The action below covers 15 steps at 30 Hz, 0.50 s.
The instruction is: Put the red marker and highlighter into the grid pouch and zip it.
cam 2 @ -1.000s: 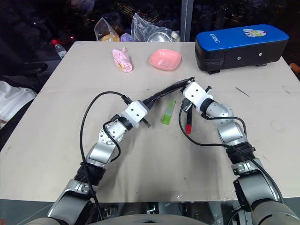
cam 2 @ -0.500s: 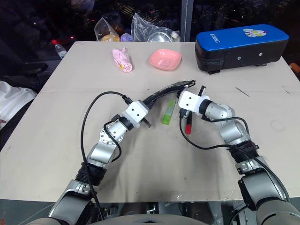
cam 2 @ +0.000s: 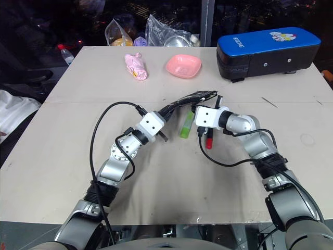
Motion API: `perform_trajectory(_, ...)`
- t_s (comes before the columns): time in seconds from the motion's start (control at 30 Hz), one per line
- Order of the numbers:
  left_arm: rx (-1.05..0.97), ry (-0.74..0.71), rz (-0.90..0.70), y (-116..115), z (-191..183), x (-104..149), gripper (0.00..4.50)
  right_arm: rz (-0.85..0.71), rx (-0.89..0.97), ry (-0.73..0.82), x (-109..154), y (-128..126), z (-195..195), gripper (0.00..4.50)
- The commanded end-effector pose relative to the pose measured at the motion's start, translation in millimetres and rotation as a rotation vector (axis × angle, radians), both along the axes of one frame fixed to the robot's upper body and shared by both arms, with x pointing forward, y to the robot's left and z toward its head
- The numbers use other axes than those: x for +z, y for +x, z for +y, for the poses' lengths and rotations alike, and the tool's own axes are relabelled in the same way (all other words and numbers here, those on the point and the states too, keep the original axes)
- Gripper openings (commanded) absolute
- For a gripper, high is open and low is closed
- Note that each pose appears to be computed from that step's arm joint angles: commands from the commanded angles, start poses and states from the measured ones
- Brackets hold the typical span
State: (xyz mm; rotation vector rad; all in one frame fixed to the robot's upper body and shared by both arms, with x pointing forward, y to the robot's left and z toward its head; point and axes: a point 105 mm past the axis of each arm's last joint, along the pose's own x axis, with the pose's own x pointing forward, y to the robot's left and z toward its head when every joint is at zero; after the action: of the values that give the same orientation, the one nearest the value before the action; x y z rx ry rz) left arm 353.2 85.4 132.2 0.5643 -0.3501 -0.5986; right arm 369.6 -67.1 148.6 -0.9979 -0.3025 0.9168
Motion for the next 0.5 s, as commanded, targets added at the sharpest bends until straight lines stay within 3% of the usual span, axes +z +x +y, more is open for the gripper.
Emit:
perform_trajectory(0.03,-0.006,-0.023,-0.054,-2,-2,16,0.0,-0.074,0.081,-0.001,18,-8,16,0.12)
perform_trajectory(0.5,-0.006,-0.024,-0.05,-2,-3,14,0.0,-0.085,0.184,-0.016,20,-24,36,0.12)
